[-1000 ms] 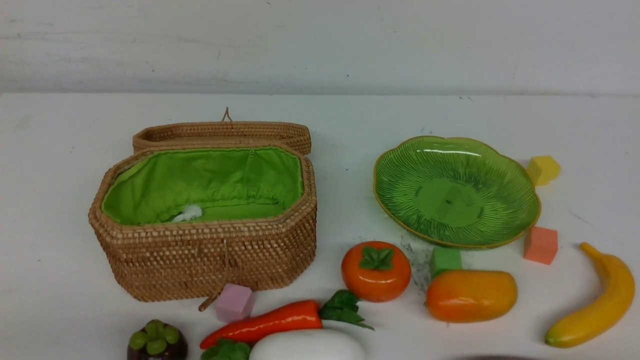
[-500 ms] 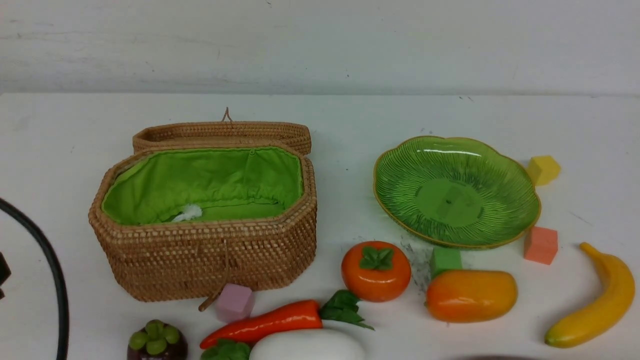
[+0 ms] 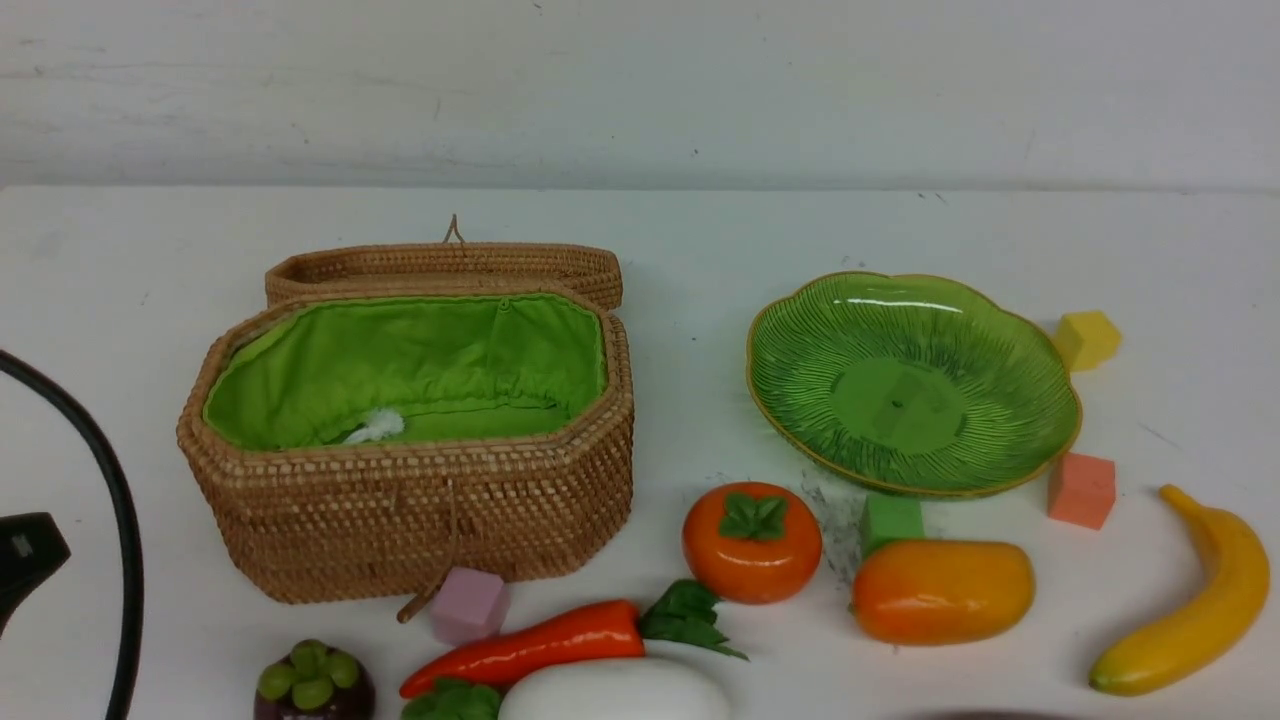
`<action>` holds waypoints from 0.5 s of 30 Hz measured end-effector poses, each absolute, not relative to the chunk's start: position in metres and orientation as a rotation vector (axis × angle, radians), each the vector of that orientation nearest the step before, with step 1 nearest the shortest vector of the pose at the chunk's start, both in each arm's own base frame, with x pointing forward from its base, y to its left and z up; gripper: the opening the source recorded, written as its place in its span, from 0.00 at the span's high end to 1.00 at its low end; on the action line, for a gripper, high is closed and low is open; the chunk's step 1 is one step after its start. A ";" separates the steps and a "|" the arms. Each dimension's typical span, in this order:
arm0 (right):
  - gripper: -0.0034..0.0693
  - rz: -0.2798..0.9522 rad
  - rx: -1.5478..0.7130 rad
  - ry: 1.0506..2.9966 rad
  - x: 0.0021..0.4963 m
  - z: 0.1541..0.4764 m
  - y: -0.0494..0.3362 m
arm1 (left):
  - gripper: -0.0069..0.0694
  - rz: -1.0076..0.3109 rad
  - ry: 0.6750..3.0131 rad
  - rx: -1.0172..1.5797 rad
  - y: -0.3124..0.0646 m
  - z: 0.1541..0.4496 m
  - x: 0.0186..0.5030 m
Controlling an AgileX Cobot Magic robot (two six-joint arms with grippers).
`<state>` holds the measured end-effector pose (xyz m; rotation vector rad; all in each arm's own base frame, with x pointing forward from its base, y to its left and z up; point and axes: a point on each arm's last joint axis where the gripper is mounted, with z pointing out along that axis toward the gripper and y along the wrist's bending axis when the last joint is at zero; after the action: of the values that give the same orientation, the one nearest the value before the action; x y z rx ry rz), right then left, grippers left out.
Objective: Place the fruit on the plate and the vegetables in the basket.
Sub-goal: Grab a mangosteen with your left arm and put it on the plate on the right
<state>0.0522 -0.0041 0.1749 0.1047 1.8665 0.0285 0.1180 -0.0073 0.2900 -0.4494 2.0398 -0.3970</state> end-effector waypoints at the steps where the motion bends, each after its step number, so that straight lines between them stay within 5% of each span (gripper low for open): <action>1: 0.62 0.029 0.105 1.866 0.052 0.175 -0.004 | 0.60 -0.406 2.048 -0.455 -0.008 0.289 0.118; 9: 0.62 0.029 0.105 1.866 0.052 0.175 -0.004 | 0.60 -0.474 2.207 -0.463 -0.017 0.277 0.125; 15: 0.62 0.029 0.105 1.866 0.052 0.175 -0.004 | 0.60 -0.432 2.492 -0.192 -0.037 0.277 0.150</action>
<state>0.0522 -0.0041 0.1749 0.1047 1.8665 0.0285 0.1504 -0.0366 0.2771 -0.1916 2.4919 -0.4318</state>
